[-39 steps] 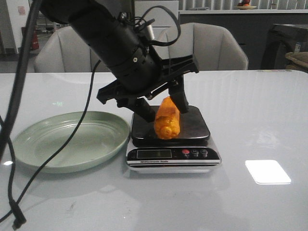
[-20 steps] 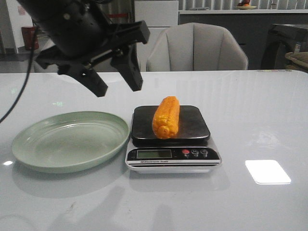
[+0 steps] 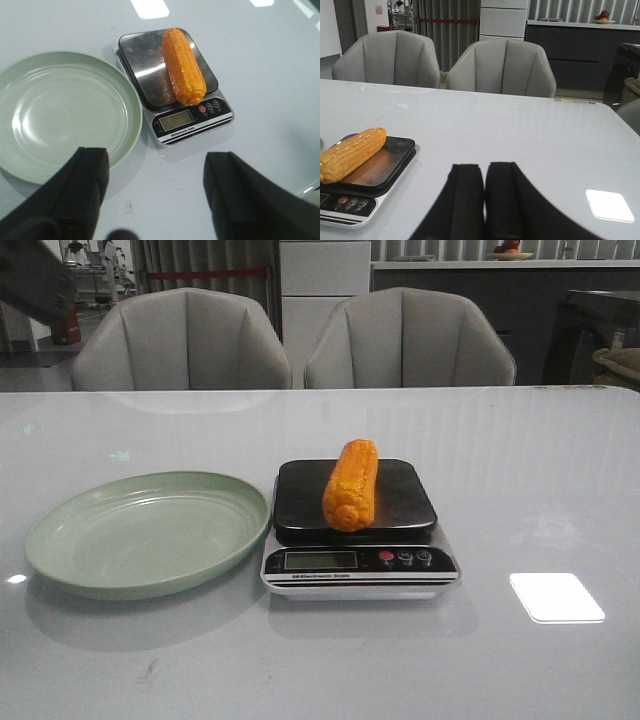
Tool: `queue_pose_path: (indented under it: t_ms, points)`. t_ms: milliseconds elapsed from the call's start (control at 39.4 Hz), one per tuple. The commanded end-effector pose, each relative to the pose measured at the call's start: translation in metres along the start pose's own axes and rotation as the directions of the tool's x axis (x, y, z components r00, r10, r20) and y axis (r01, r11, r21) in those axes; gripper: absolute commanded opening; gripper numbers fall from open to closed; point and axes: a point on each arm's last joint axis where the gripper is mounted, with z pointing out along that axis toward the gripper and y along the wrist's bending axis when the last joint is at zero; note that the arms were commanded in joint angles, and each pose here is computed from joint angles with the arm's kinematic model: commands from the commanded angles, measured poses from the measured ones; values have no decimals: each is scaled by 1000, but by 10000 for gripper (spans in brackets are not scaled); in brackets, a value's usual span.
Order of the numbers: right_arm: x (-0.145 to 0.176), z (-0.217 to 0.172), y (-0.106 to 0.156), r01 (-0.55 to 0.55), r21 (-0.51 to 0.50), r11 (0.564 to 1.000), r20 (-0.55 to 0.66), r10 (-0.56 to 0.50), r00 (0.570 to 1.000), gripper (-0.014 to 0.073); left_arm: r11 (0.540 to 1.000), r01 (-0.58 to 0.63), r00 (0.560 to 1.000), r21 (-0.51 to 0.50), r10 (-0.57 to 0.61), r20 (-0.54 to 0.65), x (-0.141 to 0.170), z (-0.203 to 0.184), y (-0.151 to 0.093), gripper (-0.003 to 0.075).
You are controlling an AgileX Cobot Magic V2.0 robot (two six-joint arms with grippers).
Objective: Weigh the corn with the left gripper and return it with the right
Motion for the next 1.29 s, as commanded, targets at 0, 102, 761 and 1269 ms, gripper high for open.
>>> queue_pose_path:
  t_ms: [0, 102, 761, 1269]
  points:
    - [-5, -1, 0, 10, 5, 1000, 91, -10, 996, 177, 999, -13, 988, 37, 8, 154, 1, -29, -2, 459]
    - [-5, -1, 0, 10, 5, 1000, 91, -10, 996, 177, 998, -28, 978, 50, 17, 208, 20, -48, 2, 459]
    - [-8, -2, 0, 10, 5, 1000, 123, -10, 992, 177, 985, -171, 826, 31, 126, 549, 95, -118, 24, 113]
    - [-73, 11, 0, -45, -5, 999, 189, 45, 981, 177, 985, -169, 834, 29, 128, 537, 96, -116, 25, 113]
